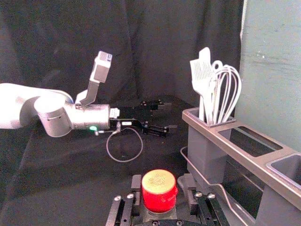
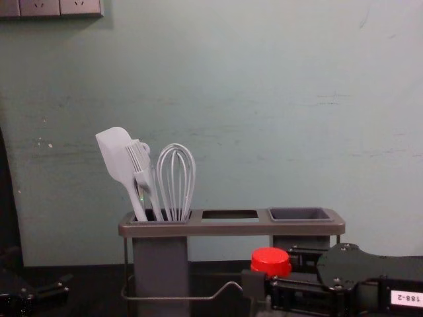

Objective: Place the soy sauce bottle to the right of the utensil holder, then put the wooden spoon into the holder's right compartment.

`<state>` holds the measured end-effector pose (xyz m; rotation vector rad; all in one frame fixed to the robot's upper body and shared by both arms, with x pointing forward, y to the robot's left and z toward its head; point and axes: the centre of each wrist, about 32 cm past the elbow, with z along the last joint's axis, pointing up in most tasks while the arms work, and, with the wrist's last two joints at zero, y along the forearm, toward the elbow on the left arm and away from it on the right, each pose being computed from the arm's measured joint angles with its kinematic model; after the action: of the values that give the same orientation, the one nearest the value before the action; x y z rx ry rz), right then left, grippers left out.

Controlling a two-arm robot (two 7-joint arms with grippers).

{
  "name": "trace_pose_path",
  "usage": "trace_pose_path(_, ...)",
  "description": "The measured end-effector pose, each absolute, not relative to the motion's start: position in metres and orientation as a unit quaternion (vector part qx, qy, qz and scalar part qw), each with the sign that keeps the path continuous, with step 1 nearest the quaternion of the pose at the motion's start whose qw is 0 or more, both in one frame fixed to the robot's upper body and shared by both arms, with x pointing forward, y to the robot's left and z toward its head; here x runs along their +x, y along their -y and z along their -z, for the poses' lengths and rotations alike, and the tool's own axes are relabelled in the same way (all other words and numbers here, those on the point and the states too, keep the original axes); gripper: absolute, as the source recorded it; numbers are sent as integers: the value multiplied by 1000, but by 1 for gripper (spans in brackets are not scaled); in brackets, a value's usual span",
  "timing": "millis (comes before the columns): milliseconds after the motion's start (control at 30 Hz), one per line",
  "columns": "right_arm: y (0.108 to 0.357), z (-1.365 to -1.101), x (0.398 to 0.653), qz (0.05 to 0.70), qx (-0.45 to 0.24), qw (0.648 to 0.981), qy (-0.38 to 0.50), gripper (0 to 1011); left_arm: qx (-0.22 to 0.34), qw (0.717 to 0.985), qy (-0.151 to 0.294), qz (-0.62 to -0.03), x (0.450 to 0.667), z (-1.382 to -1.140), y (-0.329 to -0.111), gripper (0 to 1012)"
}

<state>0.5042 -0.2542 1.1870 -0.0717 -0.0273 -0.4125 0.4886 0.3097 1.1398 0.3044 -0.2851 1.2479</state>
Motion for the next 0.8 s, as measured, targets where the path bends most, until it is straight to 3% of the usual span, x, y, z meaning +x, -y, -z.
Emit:
trace_pose_path(233,255,-1187,504,205,-36,978,14,386,141,791,132,-580,489,-1140,-310,1005)
trace_pose_path(633,257,-1192,501,205,-30,978,17,386,141,791,132,-580,489,-1140,-310,1005)
trace_pose_path(800,263,-1207,492,207,-13,978,25,386,141,791,132,-580,489,-1140,-310,1005)
